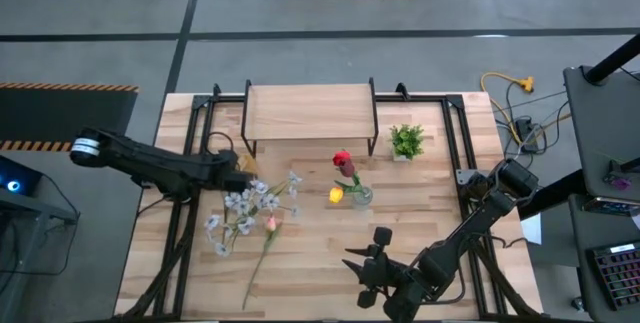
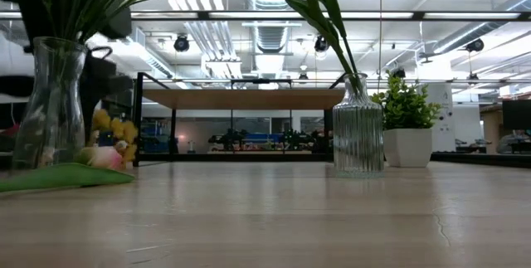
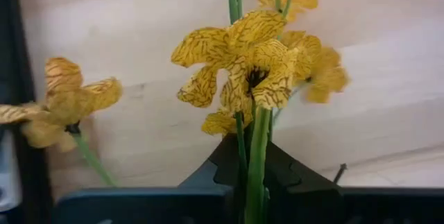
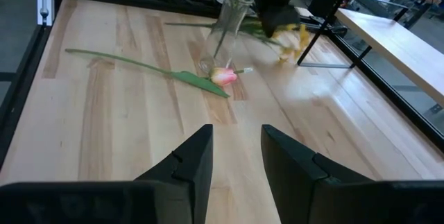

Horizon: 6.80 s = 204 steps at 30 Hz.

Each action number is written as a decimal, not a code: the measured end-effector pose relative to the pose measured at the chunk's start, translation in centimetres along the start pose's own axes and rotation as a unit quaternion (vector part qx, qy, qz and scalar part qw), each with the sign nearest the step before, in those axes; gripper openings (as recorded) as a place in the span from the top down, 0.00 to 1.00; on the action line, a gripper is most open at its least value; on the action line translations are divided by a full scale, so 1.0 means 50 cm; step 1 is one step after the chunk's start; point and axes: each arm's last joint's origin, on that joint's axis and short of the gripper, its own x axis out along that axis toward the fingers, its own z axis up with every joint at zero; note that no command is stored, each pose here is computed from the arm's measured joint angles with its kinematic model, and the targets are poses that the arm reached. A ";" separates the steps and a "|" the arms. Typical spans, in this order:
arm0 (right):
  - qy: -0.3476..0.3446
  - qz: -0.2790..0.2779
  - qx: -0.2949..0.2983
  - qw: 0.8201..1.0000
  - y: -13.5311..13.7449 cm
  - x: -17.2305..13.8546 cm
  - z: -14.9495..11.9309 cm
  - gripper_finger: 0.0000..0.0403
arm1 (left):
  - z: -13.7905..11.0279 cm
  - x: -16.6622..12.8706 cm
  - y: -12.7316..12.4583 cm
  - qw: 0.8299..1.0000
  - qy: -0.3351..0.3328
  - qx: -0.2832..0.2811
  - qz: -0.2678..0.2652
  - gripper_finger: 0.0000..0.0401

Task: Pick and place flowers into a vace then onto a shelf
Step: Put the yellow flowers into the bottom transparent vase, then put the pink tulip into the top transparent vase

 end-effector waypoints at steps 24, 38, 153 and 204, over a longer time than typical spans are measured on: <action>-0.008 0.009 0.010 1.000 0.007 -0.009 0.002 0.72 | 0.104 -0.299 -0.022 0.977 -0.197 0.083 -0.025 1.00; -0.010 0.010 0.014 1.000 0.008 -0.010 0.007 0.72 | 0.083 -0.366 0.021 0.934 -0.305 0.126 -0.140 1.00; -0.041 0.124 -0.013 0.991 0.096 -0.121 -0.052 0.72 | 0.042 -0.395 0.064 0.720 -0.366 0.317 -0.497 0.38; -0.040 0.123 -0.012 0.992 0.094 -0.121 -0.050 0.72 | -0.459 -0.613 -0.237 0.768 -0.198 0.476 -0.381 0.38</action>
